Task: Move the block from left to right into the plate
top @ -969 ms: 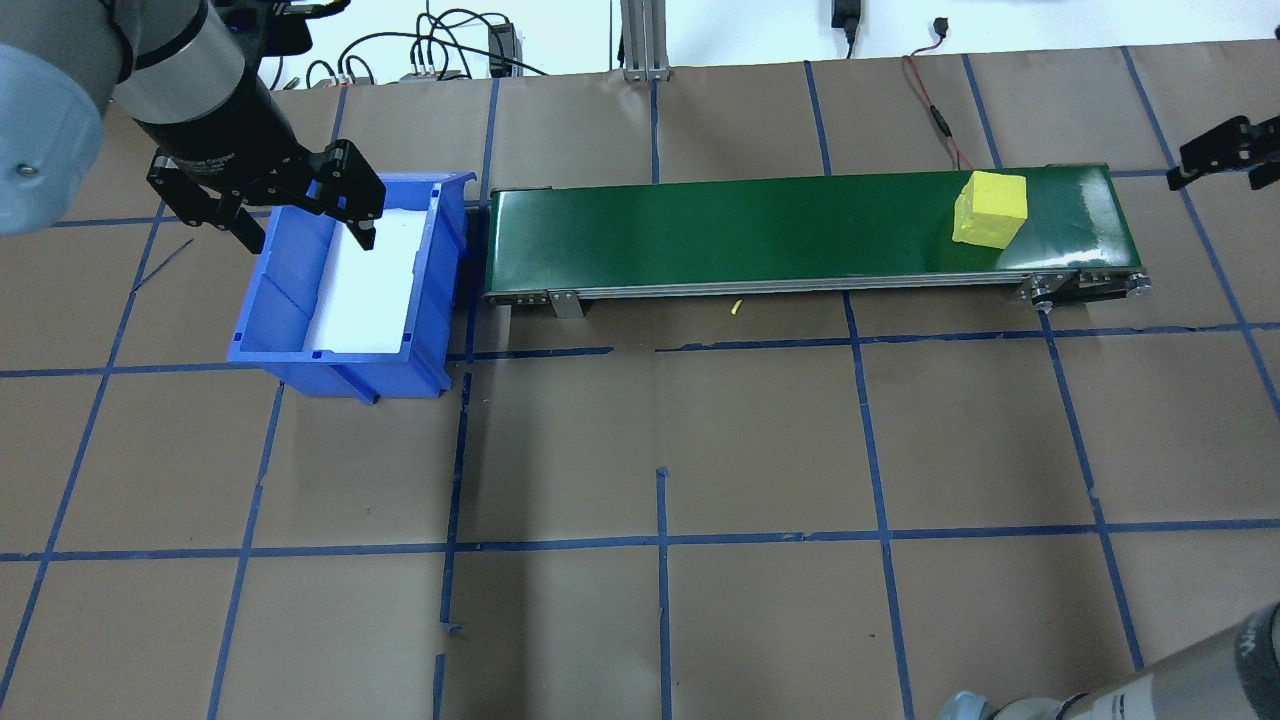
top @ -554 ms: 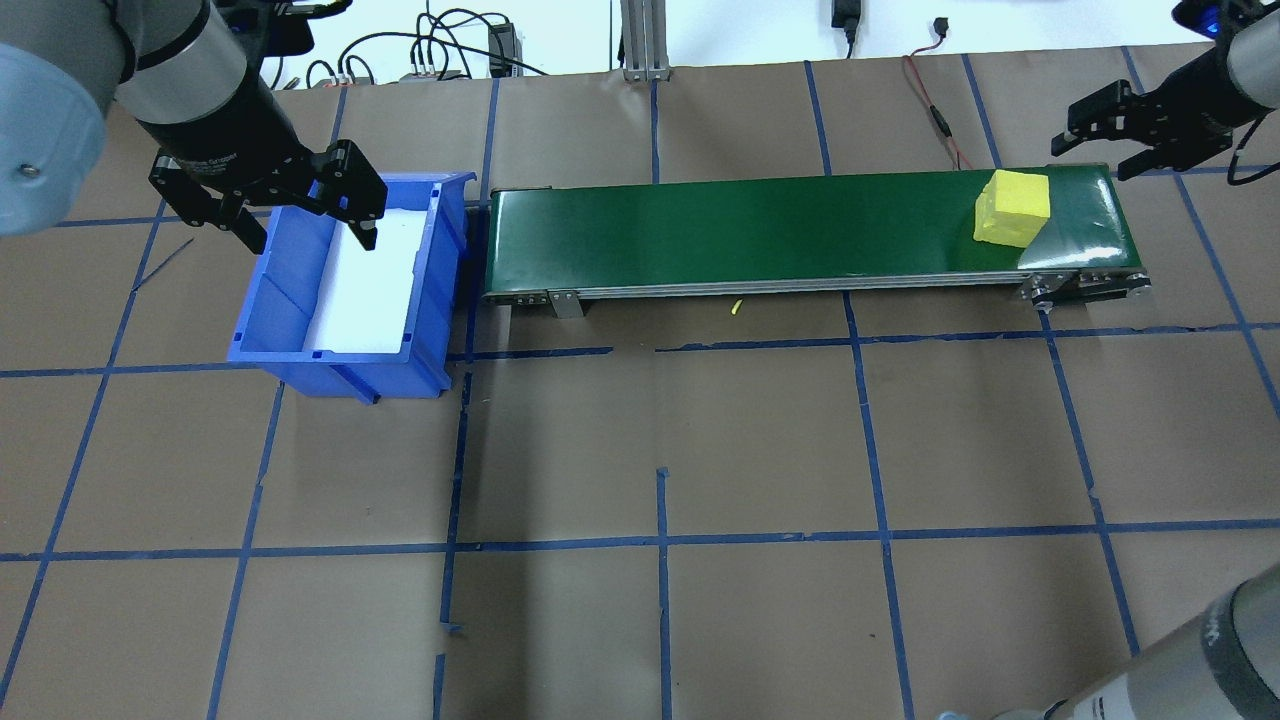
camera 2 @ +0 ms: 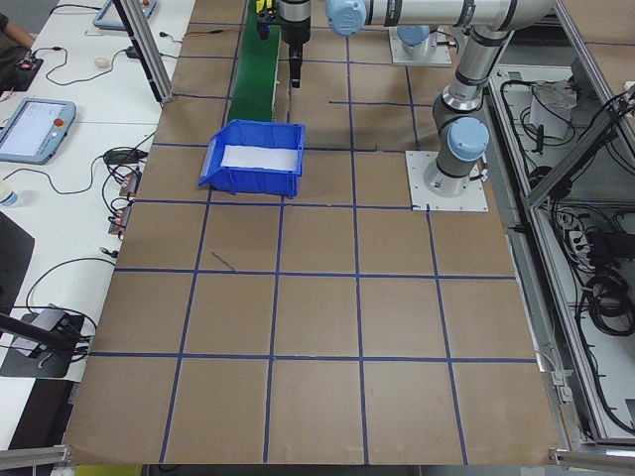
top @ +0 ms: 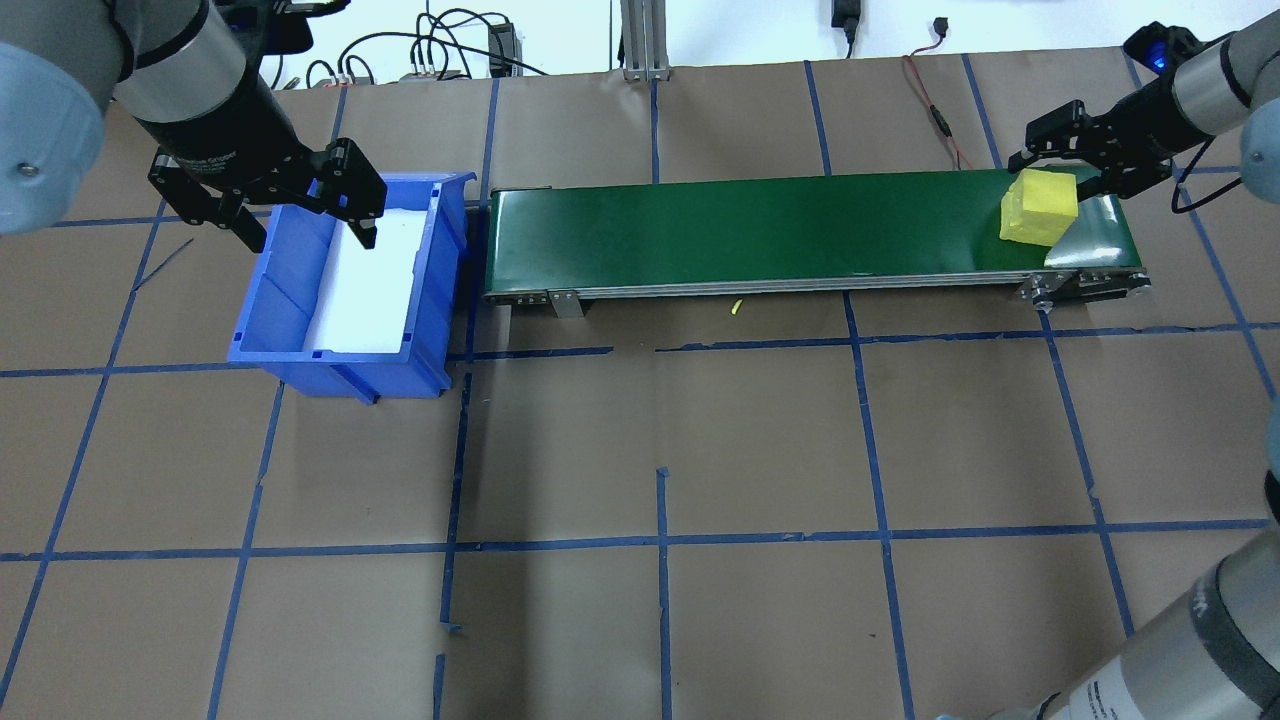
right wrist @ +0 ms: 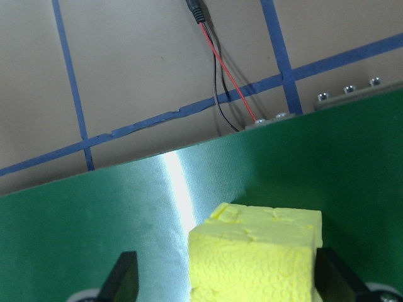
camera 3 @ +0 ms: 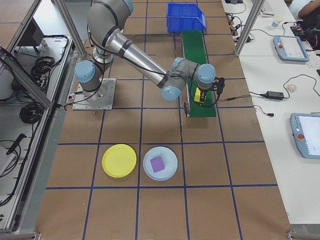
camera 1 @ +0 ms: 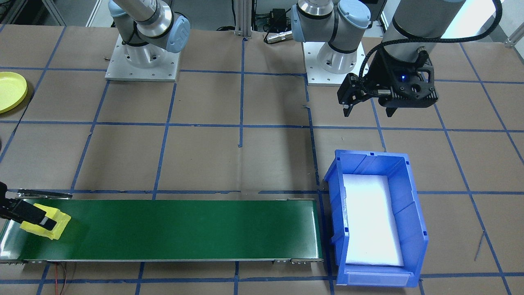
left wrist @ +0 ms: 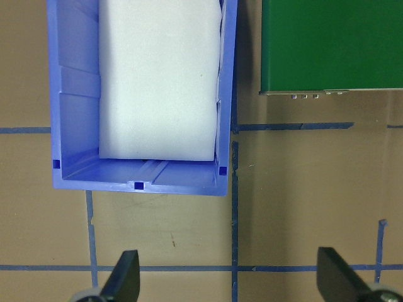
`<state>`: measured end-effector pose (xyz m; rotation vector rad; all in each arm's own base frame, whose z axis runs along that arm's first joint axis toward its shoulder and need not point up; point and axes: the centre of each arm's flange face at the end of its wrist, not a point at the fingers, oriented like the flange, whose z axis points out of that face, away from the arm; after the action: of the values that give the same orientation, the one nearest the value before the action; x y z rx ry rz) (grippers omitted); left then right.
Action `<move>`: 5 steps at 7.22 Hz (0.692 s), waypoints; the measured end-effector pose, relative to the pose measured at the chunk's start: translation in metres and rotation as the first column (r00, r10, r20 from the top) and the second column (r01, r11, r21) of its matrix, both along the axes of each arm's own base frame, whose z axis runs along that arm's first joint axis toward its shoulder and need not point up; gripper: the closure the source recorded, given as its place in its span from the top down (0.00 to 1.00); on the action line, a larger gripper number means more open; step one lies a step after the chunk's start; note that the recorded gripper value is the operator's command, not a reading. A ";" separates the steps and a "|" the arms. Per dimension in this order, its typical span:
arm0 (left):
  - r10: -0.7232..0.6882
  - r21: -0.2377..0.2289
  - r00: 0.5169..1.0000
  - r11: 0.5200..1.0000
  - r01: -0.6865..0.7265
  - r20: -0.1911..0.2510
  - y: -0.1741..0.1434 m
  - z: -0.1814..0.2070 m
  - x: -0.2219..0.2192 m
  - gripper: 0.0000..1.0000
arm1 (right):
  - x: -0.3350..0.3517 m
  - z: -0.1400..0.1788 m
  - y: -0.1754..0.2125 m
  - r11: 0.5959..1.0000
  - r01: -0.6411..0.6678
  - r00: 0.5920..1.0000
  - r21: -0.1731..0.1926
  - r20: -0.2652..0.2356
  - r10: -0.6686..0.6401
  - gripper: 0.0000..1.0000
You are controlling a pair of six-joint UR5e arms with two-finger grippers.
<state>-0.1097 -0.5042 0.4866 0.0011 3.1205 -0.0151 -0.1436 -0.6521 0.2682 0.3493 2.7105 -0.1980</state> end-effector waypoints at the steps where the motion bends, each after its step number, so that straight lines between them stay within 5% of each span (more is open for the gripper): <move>1: 0.000 0.000 1.000 1.000 0.000 0.000 0.000 0.000 0.000 1.00 | -0.003 -0.009 0.002 1.000 0.000 0.999 0.031 -0.032 0.001 0.65; 2: 0.000 0.000 1.000 1.000 0.000 0.000 0.000 0.000 0.000 1.00 | -0.006 -0.014 0.003 0.999 0.000 0.998 0.050 -0.055 0.003 0.40; 5: 0.000 -0.001 1.000 1.000 0.000 0.000 0.000 0.001 0.000 1.00 | -0.017 0.007 0.012 0.998 -0.021 0.985 0.055 -0.170 0.030 0.39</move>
<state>-0.1097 -0.5043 0.4871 0.0011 3.1205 -0.0168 -0.1605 -0.6402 0.2753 0.3257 2.8922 -0.1555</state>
